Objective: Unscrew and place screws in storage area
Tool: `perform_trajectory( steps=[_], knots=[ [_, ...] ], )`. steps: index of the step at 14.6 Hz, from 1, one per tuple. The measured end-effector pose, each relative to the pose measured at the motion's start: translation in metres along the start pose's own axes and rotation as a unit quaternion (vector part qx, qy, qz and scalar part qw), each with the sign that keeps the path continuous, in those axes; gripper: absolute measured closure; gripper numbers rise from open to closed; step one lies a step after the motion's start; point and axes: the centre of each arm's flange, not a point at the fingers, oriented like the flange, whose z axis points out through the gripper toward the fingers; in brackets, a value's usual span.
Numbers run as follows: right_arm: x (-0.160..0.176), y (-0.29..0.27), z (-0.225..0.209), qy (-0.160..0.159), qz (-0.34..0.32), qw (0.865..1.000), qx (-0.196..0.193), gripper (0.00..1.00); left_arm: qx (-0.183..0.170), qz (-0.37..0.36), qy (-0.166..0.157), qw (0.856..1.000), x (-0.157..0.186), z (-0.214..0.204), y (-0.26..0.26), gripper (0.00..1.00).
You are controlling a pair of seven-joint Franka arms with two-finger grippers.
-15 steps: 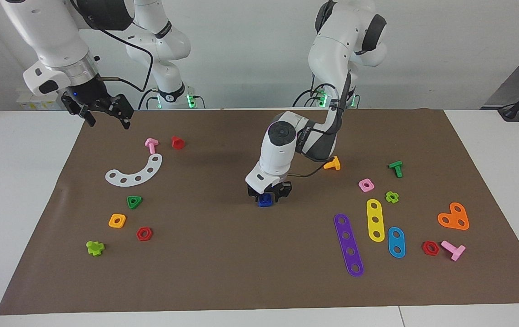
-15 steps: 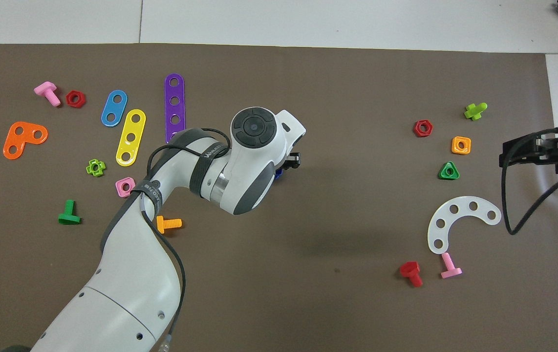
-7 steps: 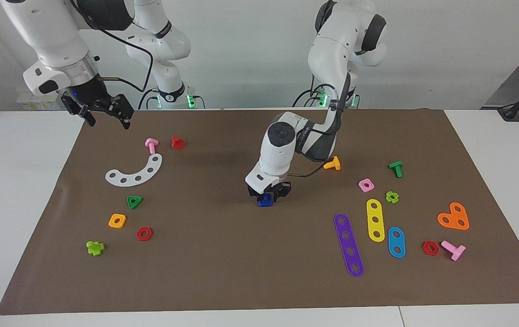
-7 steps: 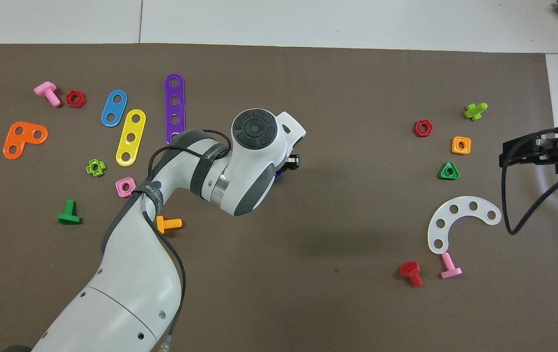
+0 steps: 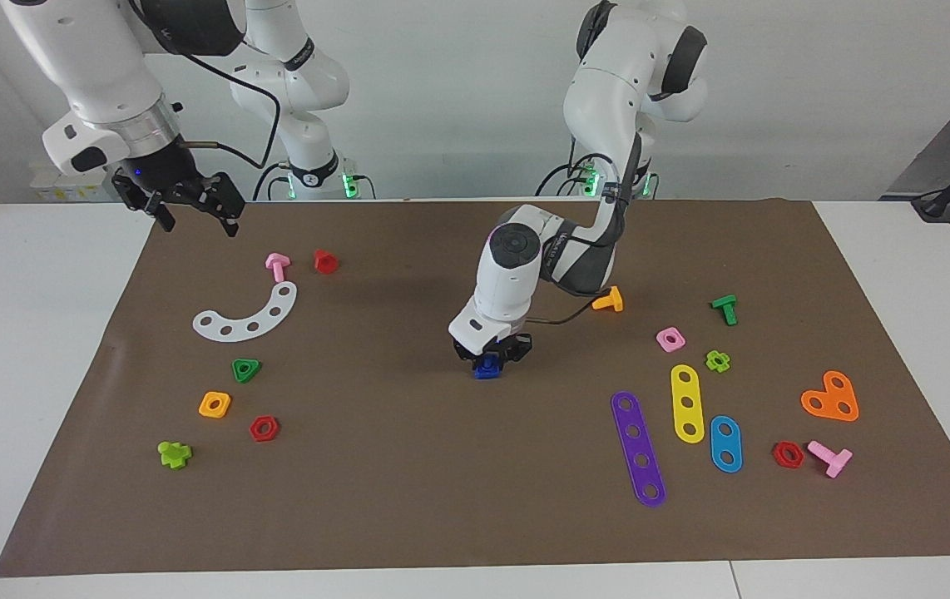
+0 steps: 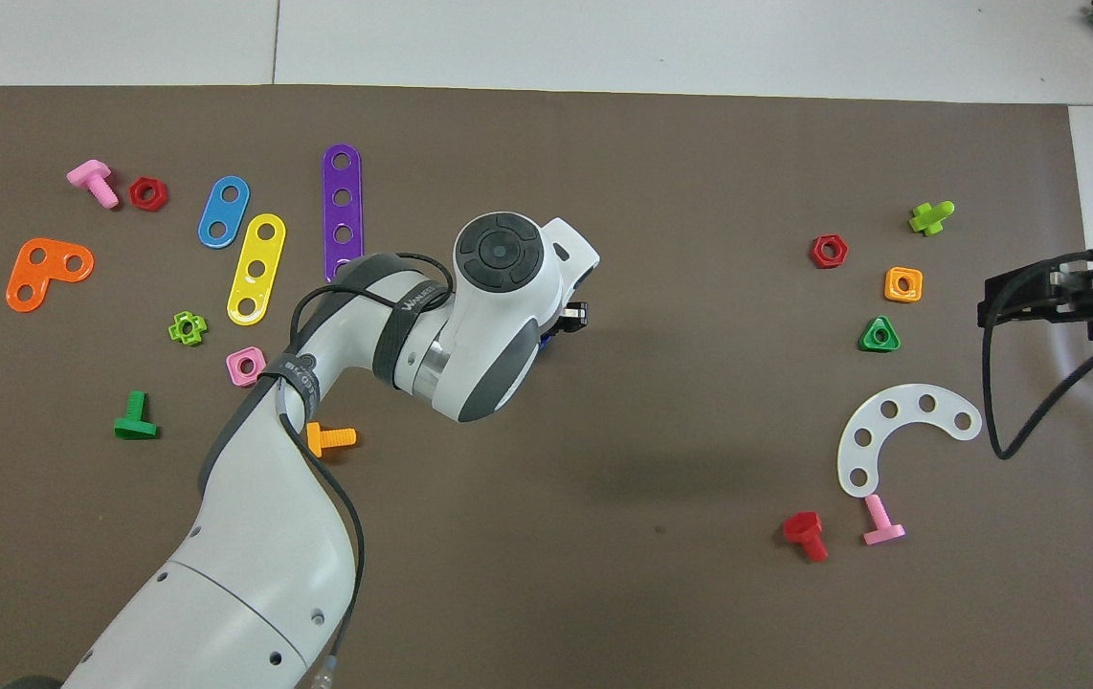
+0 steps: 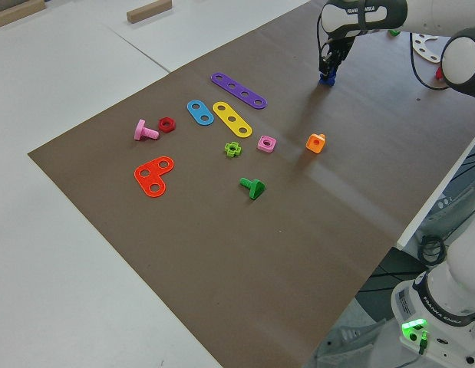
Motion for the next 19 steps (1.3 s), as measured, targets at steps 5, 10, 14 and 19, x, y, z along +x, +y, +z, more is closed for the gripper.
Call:
perform_trajectory(
  steps=[5,10,14,19],
  knots=[
    [0.000,0.000,0.000,0.000,0.000,1.000,0.000,0.00,0.005,0.000,-0.008,1.000,0.000,-0.003,0.000,0.53],
    [0.000,0.000,0.000,0.000,0.000,1.000,0.000,0.00,0.014,-0.003,-0.024,1.000,0.014,-0.041,0.003,0.53],
    [0.000,0.000,0.000,0.000,0.000,1.000,0.000,0.00,0.014,-0.025,-0.025,0.999,0.032,-0.060,-0.014,0.53],
    [0.000,0.000,0.000,0.000,0.000,1.000,0.000,0.00,0.019,-0.091,-0.036,0.995,0.080,-0.077,-0.124,0.53]
  ],
)
